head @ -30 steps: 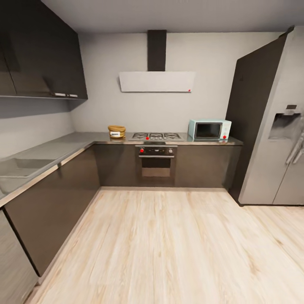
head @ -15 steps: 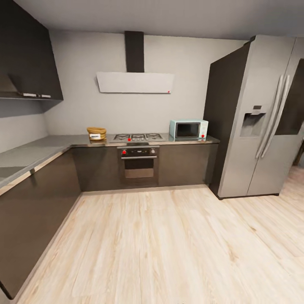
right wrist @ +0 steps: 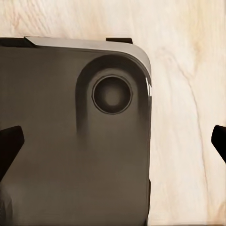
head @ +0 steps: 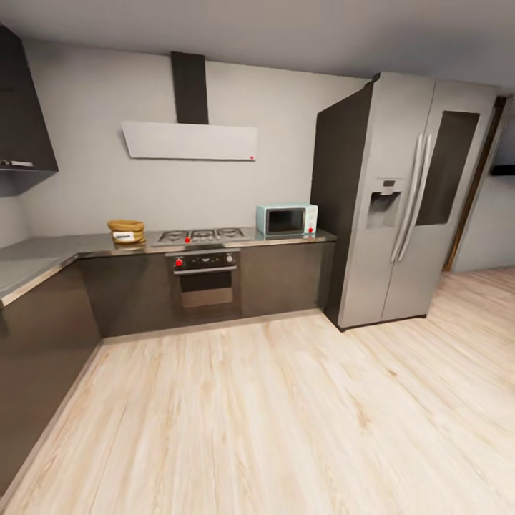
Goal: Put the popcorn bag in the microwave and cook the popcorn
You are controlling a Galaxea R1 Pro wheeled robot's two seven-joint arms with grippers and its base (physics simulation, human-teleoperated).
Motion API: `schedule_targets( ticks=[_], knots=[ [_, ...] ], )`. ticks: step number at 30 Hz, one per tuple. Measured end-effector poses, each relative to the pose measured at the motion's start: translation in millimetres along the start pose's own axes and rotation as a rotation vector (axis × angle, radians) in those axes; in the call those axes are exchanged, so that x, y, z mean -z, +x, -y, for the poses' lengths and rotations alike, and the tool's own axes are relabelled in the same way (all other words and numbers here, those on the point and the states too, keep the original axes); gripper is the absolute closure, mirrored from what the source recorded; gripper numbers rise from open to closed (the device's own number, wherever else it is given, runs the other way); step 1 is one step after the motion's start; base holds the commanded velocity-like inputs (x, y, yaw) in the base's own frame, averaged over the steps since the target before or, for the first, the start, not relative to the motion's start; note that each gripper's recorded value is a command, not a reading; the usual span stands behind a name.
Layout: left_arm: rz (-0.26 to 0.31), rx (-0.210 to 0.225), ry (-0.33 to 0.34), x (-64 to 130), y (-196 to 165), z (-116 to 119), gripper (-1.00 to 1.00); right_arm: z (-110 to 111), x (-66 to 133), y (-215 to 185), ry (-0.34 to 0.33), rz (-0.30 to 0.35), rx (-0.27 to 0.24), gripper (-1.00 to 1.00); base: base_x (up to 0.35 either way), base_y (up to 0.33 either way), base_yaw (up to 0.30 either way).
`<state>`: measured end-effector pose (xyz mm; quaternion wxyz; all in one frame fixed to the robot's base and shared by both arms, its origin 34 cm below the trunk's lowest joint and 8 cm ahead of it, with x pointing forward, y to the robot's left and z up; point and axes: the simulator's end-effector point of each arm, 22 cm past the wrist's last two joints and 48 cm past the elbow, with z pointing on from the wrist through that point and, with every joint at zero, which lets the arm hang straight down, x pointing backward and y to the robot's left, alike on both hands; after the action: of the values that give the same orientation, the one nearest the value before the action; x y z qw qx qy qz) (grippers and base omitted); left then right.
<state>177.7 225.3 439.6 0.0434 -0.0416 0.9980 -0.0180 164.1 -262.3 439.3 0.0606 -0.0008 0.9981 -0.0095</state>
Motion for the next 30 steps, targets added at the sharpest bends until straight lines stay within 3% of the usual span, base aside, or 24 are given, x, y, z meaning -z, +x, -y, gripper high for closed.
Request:
schedule_targets(
  ticks=[10, 14, 30],
  knots=[
    [0.005, 0.000, -0.005, 0.0, -2.0, -1.0, -1.00, -0.1, -0.1, -2.1, 0.000, 0.005, 0.002, -1.00, 0.000, 0.000, -0.281],
    [0.006, 0.000, -0.005, 0.1, -2.1, -1.1, -1.00, 0.4, -0.1, -2.1, 0.000, 0.005, 0.006, -1.00, 0.029, 0.000, -0.083],
    [-0.008, 0.005, -0.005, 0.2, 1.6, -1.2, -1.00, 0.6, 0.1, 1.8, 0.001, -0.011, 0.003, -1.00, 0.303, 0.000, -0.002]
  ],
)
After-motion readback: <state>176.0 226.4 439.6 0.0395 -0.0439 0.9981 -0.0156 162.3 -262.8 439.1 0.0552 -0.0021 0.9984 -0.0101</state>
